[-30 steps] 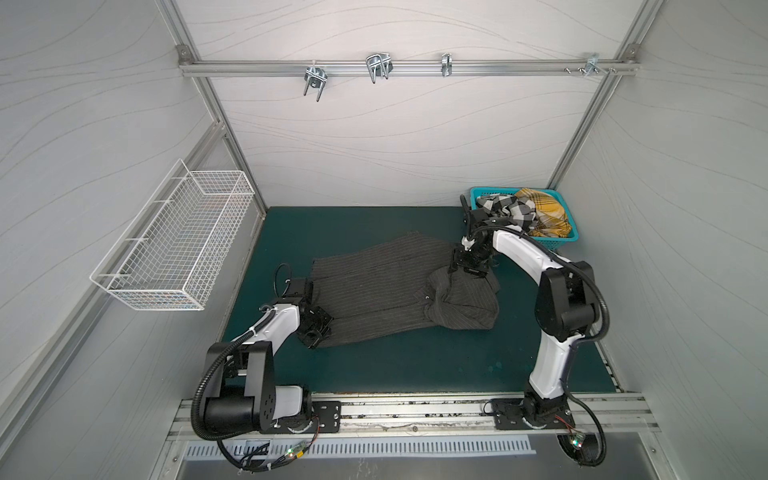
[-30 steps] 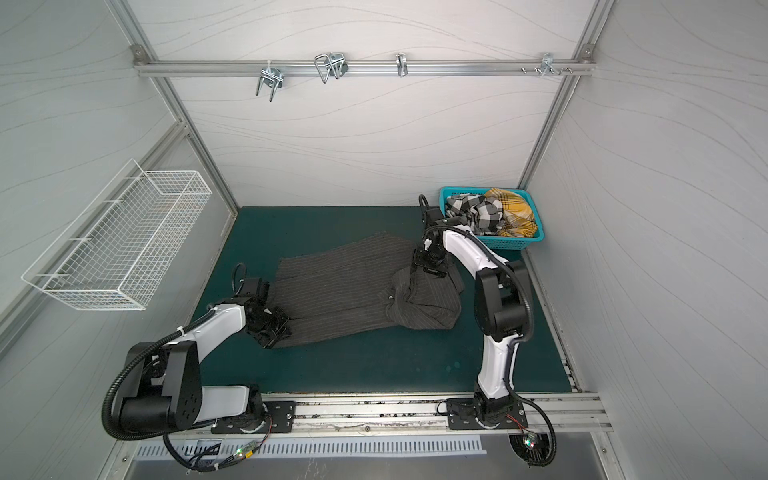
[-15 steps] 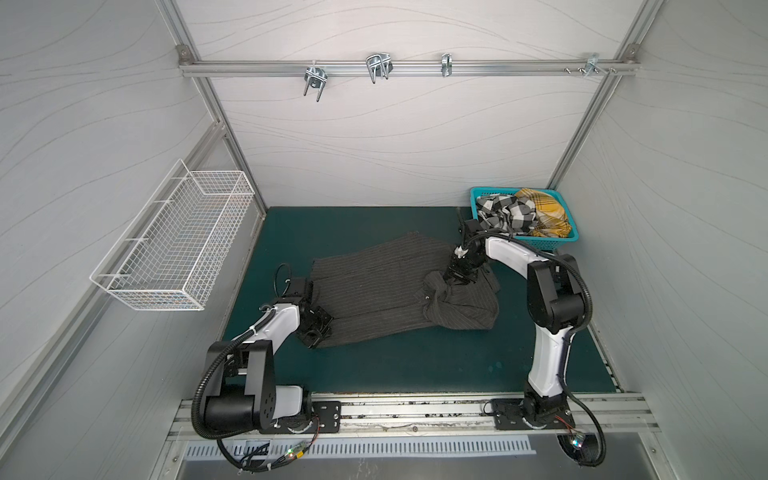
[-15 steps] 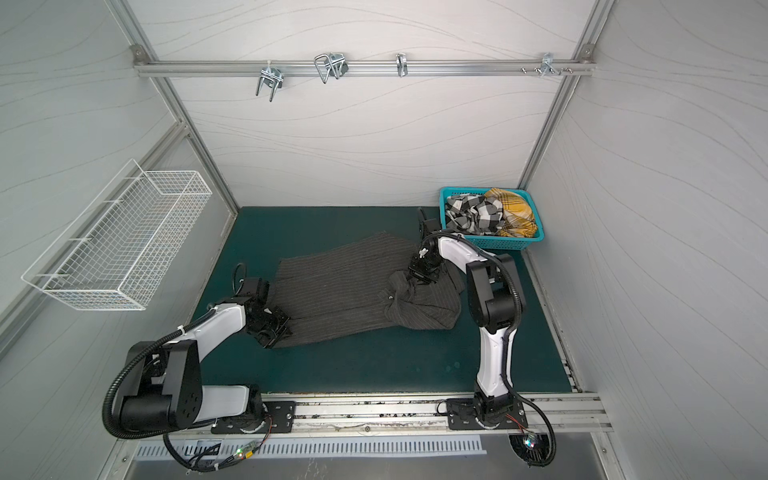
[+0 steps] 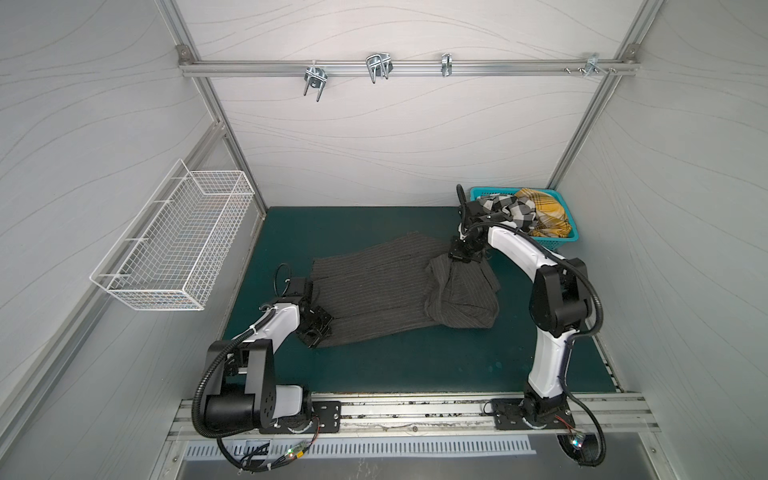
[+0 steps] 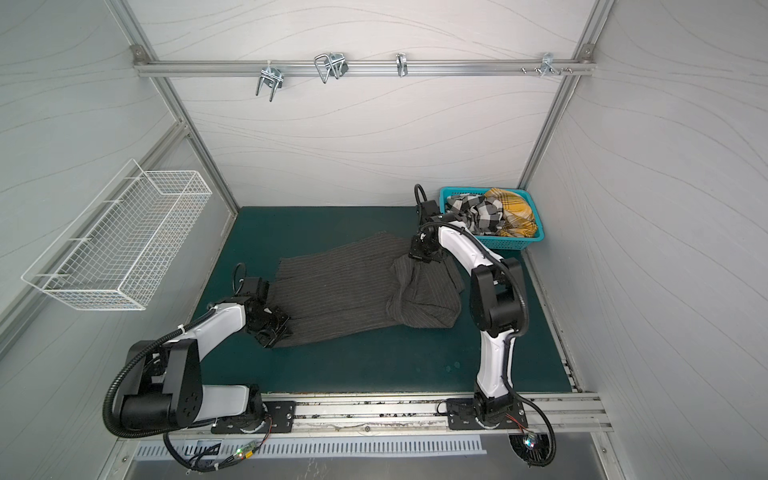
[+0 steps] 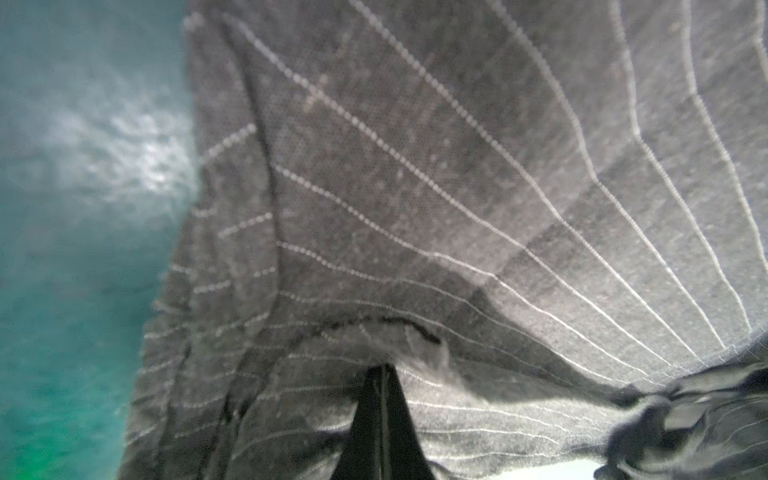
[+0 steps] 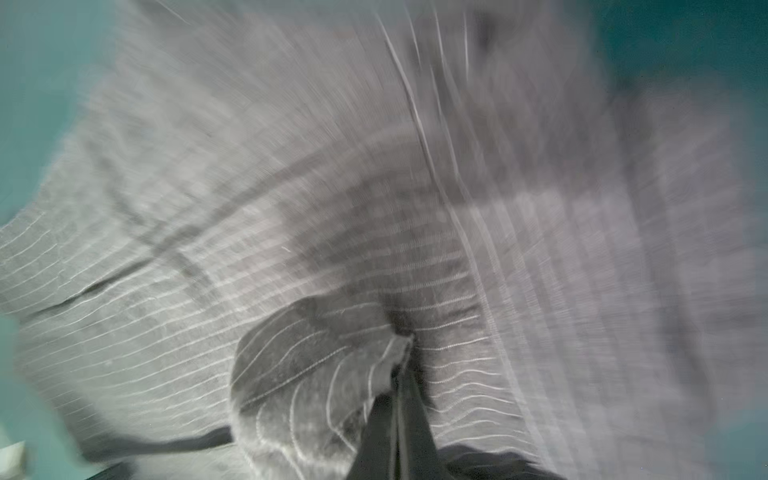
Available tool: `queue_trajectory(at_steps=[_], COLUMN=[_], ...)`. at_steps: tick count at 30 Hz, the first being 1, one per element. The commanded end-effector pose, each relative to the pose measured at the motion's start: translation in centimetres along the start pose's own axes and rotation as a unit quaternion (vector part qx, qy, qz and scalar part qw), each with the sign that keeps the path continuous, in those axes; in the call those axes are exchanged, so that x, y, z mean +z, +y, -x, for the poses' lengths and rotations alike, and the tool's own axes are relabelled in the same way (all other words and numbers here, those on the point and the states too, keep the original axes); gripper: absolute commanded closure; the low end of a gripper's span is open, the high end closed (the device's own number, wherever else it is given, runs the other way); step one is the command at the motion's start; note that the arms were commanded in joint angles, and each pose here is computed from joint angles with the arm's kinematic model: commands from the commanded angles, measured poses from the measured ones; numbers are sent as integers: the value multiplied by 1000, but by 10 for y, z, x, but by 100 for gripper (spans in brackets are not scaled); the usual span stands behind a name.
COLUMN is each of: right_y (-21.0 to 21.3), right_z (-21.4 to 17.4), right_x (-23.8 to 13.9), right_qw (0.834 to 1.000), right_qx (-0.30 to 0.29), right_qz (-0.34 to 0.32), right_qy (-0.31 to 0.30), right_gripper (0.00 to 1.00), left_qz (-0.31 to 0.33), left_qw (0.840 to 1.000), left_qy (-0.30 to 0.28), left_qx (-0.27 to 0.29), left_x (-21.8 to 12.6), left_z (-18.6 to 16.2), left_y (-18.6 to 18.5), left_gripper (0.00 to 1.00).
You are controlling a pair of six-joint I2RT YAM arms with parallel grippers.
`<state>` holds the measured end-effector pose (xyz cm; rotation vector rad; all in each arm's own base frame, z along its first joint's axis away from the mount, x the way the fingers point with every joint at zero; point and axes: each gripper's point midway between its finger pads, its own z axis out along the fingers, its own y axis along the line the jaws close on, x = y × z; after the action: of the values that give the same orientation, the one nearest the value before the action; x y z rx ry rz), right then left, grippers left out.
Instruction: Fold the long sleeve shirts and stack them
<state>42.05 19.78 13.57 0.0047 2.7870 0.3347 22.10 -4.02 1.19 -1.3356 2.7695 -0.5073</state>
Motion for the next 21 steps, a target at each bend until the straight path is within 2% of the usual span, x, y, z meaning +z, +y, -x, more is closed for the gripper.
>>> queue_trajectory(at_steps=[1, 4, 5, 6, 8, 9, 11, 12, 14, 17, 19, 20, 21], right_y=[43, 101, 121, 136, 163, 170, 165, 154, 132, 99, 70, 50, 31], right_z=[-3, -39, -62, -85, -143, -167, -190, -193, -189, -174, -159, -154, -149], right_x=[-49, -53, -52, -48, -43, -42, -44, -49, -63, -87, -93, -89, -82], right_qw=[985, 963, 955, 947, 929, 922, 926, 934, 951, 976, 990, 995, 998], right_qx=[-151, -252, -285, -313, -369, -385, -377, -355, -306, -217, -141, -97, -50], right_qz=[-60, -59, -48, -38, -17, -14, -24, -34, -44, -15, 3, 8, 12], right_qy=[-67, -78, -71, -61, -38, -28, -8, 1, 13, 13, 13, 22, 34], right_gripper=[100, 100, 94, 78, 33, 23, 19, 18, 18, 20, 24, 31, 45], left_qz=[13, 12, 11, 10, 6, 5, 0, -6, -12, -25, -53, -63, -72], left_qw=[1000, 1000, 1000, 1000, 1000, 1000, 1000, 1000, 999, 993, 981, 971, 958], left_qy=[1, 1, 1, 1, -1, -2, -7, -11, -29, -87, -123, -142, -156], left_qx=[-6, -6, -5, -5, -5, -6, -6, -4, 13, 77, 143, 184, 229], left_x=[13, 12, 11, 10, 7, 6, 0, -5, -18, -51, -71, -81, -90], left_z=[2, 1, 1, 1, 0, 0, 0, 0, 2, 6, 2, -3, -11], left_y=[7, 6, 6, 5, 4, 3, 1, -2, -9, -34, -65, -83, -104], left_gripper=[100, 100, 100, 100, 100, 98, 84, 75, 62, 53, 51, 51, 52])
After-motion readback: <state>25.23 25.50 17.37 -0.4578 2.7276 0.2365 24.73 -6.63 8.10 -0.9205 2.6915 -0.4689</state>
